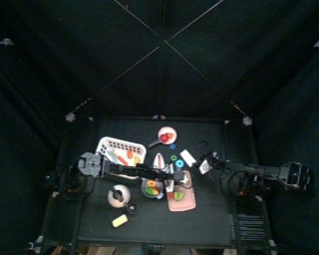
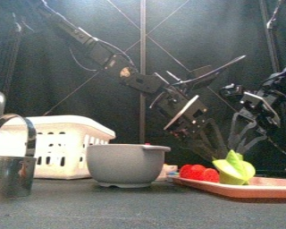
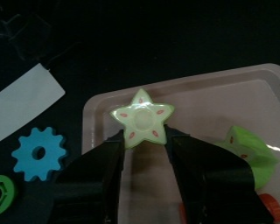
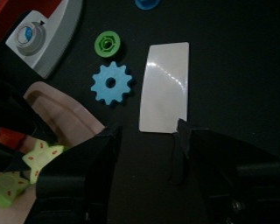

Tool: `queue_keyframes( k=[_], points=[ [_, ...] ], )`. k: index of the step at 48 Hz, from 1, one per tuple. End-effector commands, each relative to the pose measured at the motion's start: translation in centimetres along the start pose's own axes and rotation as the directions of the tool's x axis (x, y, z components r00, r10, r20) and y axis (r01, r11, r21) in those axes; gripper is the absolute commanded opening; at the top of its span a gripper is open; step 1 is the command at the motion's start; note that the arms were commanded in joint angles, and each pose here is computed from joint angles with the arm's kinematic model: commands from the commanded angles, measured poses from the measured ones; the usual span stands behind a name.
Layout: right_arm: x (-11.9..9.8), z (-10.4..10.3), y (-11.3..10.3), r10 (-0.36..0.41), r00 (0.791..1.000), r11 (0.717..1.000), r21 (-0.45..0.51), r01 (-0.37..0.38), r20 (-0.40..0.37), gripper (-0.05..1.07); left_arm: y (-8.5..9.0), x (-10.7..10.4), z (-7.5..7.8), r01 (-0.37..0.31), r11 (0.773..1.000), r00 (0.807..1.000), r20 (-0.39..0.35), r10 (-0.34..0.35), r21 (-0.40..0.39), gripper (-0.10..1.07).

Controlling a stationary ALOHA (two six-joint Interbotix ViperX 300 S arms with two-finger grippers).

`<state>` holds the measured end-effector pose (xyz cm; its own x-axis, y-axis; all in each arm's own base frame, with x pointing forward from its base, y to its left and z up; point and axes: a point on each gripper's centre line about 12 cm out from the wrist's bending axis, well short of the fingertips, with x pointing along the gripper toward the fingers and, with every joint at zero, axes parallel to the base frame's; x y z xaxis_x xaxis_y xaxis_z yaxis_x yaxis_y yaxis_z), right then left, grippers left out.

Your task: Place starfruit bottom in basket

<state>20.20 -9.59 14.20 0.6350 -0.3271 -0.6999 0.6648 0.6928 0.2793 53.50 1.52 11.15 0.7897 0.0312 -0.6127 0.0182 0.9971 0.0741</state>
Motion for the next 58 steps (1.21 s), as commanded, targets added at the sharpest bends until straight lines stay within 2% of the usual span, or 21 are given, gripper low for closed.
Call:
queue_keyframes(
  k=[1, 4, 12, 19, 25, 34, 41, 50, 58],
  points=[
    [-0.1, 0.4, 0.2, 0.007, 1.0, 1.0, -0.002, -0.007, 0.013, 0.88, 0.1, -1.6, 2.9, -0.003, 1.0, 0.998, 0.069, 0.003, -0.001, 0.69],
    [-0.1, 0.4, 0.2, 0.007, 1.0, 1.0, -0.002, -0.007, 0.013, 0.88, -0.3, -2.3, 3.4, -0.001, 1.0, 0.998, 0.063, 0.001, -0.002, 0.68],
    [-0.1, 0.4, 0.2, 0.008, 1.0, 1.0, -0.003, -0.008, 0.014, 0.88, -1.9, -6.7, 5.5, -0.009, 1.0, 1.0, -0.002, 0.009, 0.011, 0.68],
    [-0.1, 0.4, 0.1, 0.005, 1.0, 1.0, 0.001, -0.005, 0.014, 0.88, -2.8, -9.8, 5.9, -0.003, 1.0, 1.0, -0.017, 0.004, 0.024, 0.68],
    [-0.1, 0.4, 0.1, 0.006, 1.0, 1.0, 0.004, -0.006, 0.015, 0.88, -3.0, -12.0, 5.2, 0.005, 1.0, 1.0, -0.015, -0.005, 0.019, 0.68],
    [0.0, 0.4, 0.1, 0.006, 1.0, 1.0, 0.003, -0.006, 0.011, 0.88, -2.9, -15.9, 4.8, 0.023, 0.997, 1.0, 0.016, -0.022, -0.071, 0.68],
    [0.3, 0.5, 0.1, 0.004, 1.0, 1.0, 0.009, -0.004, 0.006, 0.88, -2.4, -19.1, 4.2, 0.019, 0.995, 0.999, 0.031, -0.016, -0.098, 0.68],
    [0.7, 0.2, 0.1, -0.004, 1.0, 1.0, 0.012, 0.005, -0.015, 0.88, -1.6, -22.4, 2.0, 0.004, 0.989, 1.0, 0.017, -0.002, -0.151, 0.68],
    [0.9, 0.2, 0.1, -0.007, 1.0, 1.0, 0.01, 0.007, -0.022, 0.88, 0.0, -25.0, -0.3, -0.047, 0.978, 0.999, -0.032, 0.041, -0.205, 0.68]
  ],
)
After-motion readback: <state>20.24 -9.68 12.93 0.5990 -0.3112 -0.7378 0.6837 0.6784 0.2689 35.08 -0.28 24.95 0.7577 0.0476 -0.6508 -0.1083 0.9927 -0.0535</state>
